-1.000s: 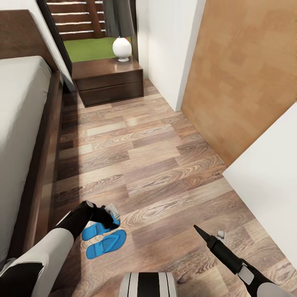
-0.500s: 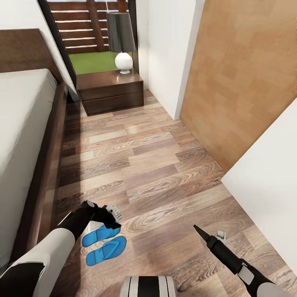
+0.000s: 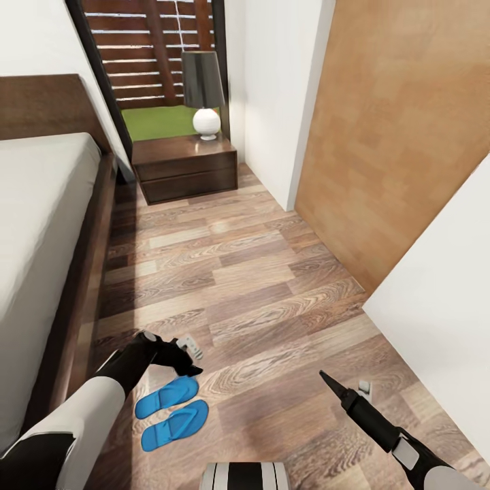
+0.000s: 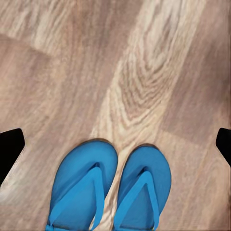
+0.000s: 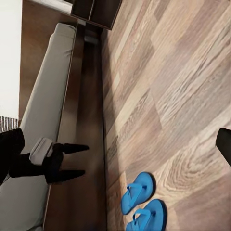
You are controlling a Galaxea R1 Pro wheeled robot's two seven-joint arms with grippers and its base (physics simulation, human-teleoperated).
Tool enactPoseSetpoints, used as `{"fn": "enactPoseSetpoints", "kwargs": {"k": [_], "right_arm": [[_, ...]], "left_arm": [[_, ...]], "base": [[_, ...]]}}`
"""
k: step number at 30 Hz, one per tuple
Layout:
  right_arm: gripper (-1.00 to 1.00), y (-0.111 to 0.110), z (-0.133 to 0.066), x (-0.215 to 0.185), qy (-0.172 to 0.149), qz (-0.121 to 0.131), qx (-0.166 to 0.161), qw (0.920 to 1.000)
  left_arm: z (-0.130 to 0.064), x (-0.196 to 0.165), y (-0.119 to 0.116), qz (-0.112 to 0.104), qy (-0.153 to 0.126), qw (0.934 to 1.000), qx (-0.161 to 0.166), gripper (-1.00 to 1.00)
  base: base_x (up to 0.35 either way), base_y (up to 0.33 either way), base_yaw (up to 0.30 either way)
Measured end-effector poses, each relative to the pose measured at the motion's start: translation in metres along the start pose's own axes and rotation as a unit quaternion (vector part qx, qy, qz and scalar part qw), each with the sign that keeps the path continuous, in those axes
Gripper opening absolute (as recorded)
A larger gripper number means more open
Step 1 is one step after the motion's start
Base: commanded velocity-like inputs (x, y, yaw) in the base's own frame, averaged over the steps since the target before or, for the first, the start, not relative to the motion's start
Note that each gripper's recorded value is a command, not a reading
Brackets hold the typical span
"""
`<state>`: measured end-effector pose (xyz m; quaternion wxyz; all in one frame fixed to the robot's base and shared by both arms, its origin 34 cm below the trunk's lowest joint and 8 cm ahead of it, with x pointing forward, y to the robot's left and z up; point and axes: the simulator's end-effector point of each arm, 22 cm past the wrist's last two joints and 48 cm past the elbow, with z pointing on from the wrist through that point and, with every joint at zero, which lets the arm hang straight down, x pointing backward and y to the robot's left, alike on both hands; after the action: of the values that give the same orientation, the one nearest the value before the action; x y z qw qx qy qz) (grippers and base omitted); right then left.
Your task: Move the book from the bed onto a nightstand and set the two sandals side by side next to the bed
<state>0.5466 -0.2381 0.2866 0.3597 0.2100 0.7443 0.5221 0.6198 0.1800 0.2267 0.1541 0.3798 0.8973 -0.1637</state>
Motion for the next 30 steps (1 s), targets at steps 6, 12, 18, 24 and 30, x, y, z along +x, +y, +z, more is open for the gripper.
{"fn": "enactPoseSetpoints", "kwargs": {"k": [6,12,18,24,30], "right_arm": [[1.00,0.001,0.001,-0.007,-0.005,-0.007,0.014,0.9999],[1.00,0.003,0.003,-0.014,-0.010,-0.013,0.027,0.9995],[1.00,0.006,0.004,-0.021,-0.014,-0.020,0.037,0.9990],[1.00,0.010,0.005,-0.028,-0.019,-0.026,0.044,0.9985],[1.00,0.019,0.006,-0.035,-0.023,-0.034,0.041,0.9983]], "left_arm": [[-0.012,-0.022,-0.001,-0.044,-0.048,0.9979,0.005,1.00],[-0.022,-0.034,-0.002,-0.064,-0.071,0.9954,0.005,1.00],[-0.029,-0.043,-0.010,-0.095,-0.096,0.9907,0.017,1.00],[-0.037,-0.050,-0.017,-0.136,-0.123,0.9825,0.033,1.00],[-0.048,-0.063,-0.021,-0.177,-0.158,0.9705,0.047,1.00]], "base": [[0.000,0.000,0.000],[0.000,0.000,0.000],[0.000,0.000,0.000],[0.000,0.000,0.000],[0.000,0.000,0.000]]}}
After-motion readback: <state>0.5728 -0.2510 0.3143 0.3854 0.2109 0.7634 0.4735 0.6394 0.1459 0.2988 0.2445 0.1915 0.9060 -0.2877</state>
